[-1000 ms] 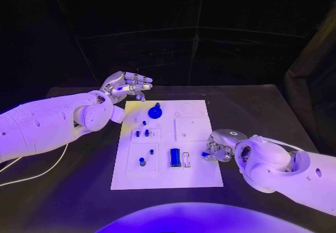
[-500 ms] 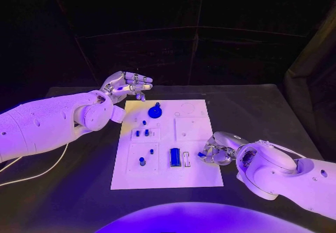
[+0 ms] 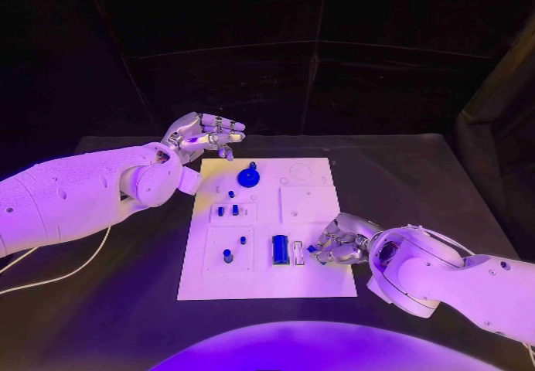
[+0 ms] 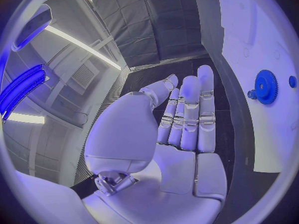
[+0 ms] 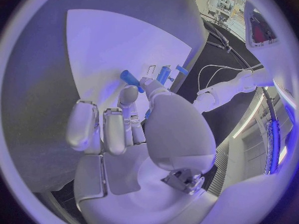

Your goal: Assemble the parts on the task board

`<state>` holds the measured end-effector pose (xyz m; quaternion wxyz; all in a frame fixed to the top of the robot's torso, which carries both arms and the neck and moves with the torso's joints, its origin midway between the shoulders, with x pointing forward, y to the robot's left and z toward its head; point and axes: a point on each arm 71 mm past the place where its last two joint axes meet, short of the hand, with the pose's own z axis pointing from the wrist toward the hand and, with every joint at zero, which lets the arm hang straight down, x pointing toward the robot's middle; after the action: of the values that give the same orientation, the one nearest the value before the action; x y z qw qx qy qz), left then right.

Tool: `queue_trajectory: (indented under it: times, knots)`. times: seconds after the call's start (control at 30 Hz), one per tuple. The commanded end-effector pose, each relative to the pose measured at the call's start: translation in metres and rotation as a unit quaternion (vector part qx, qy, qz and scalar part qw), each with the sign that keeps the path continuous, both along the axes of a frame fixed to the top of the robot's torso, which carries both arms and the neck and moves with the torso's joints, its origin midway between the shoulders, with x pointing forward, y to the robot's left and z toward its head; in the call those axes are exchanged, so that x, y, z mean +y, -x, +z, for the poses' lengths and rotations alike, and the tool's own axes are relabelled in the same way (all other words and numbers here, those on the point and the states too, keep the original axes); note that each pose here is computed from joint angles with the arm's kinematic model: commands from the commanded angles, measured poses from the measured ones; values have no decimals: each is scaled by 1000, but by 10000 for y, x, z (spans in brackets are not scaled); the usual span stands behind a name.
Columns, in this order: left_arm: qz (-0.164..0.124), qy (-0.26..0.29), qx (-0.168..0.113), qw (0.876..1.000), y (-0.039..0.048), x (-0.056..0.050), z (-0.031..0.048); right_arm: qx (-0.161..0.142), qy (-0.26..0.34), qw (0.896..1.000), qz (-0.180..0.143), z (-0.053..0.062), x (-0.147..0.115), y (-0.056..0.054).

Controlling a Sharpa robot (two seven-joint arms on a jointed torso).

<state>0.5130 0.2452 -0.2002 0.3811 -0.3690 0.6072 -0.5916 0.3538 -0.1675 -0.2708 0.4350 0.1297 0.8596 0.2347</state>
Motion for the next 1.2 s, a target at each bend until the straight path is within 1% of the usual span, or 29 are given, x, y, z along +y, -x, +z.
queue_trajectory:
  times: [0.03, 0.1, 0.27, 0.47, 0.6, 0.8, 0.97, 1.2]
  knots:
    - [-6, 5, 0, 1000, 2, -19, 12, 22, -15, 1000, -4, -17, 48, 10]
    - [-6, 5, 1, 1000, 3, -18, 12, 17, -21, 1000, -6, -9, 76, 3]
    - [-6, 5, 1, 1000, 6, -13, 12, -14, -40, 999, -14, 35, 131, -20]
    - [-6, 5, 1, 1000, 6, -9, 12, -28, -49, 998, -15, 59, 161, -27]
    - [-6, 5, 2, 1000, 6, -10, 11, -26, -45, 999, -9, 53, 185, -27]
    - [-7, 5, 3, 1000, 8, -15, 10, -19, -24, 1000, 3, 19, 205, -41]
    - [-8, 5, 5, 1000, 10, -16, 9, -7, 3, 1000, 18, -26, 221, -51]
    - [-10, 5, 6, 1000, 13, -15, 9, 6, 20, 999, 31, -59, 253, -51]
